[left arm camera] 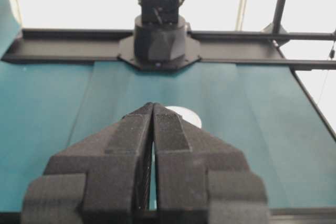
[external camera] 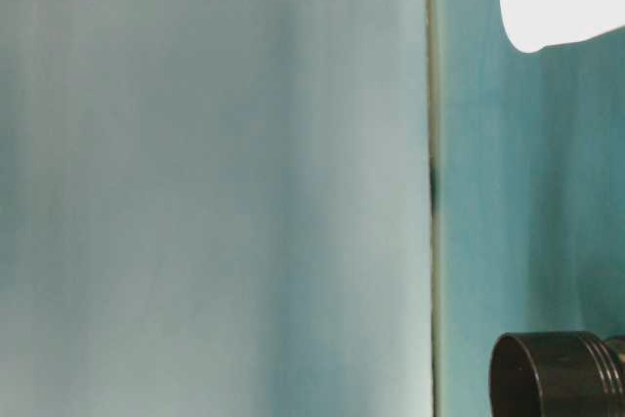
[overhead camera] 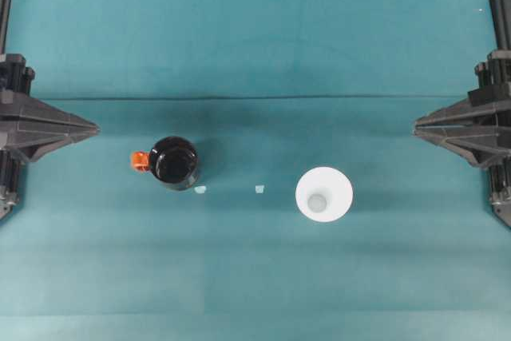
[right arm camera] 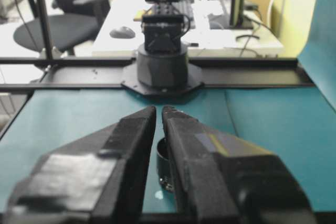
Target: Put the paper cup into the moved red handle cup holder.
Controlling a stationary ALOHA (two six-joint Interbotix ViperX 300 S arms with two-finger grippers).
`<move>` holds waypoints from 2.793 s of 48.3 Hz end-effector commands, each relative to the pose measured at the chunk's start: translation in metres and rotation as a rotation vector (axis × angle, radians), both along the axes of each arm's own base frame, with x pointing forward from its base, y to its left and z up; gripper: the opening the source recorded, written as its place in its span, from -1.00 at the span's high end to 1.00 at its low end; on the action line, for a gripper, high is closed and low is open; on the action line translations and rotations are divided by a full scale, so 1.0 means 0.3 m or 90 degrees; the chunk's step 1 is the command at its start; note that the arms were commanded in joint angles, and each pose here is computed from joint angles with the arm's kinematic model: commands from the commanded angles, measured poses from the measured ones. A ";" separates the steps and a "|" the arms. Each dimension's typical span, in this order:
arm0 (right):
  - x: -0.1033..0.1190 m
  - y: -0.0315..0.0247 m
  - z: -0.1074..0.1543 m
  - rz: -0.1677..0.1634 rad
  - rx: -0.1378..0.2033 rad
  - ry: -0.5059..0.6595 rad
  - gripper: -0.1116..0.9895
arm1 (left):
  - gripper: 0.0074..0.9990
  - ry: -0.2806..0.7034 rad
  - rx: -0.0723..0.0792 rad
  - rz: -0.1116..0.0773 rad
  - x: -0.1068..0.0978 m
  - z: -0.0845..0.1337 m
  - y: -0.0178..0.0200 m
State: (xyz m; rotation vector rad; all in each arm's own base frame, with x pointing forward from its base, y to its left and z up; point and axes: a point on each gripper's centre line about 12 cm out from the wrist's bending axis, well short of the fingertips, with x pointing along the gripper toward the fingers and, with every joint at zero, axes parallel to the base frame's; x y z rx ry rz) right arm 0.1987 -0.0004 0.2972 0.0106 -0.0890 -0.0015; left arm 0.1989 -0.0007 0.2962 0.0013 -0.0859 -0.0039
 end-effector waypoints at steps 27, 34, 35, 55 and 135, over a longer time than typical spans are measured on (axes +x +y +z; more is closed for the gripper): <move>-0.019 0.016 -0.010 0.018 0.053 0.048 0.99 | 0.96 0.284 -0.013 0.006 0.013 -0.061 0.003; -0.022 0.013 -0.004 0.015 0.053 0.051 0.99 | 0.96 0.391 -0.014 0.012 -0.011 -0.083 0.008; -0.022 0.014 -0.005 0.016 0.053 0.052 0.99 | 0.96 0.400 -0.015 0.014 -0.014 -0.087 0.009; -0.022 0.010 -0.009 0.011 0.054 0.060 0.99 | 0.96 0.554 -0.033 0.070 -0.024 -0.194 0.068; -0.044 0.010 -0.016 0.011 0.059 0.095 1.00 | -0.91 0.684 -0.003 0.067 0.230 -0.508 0.132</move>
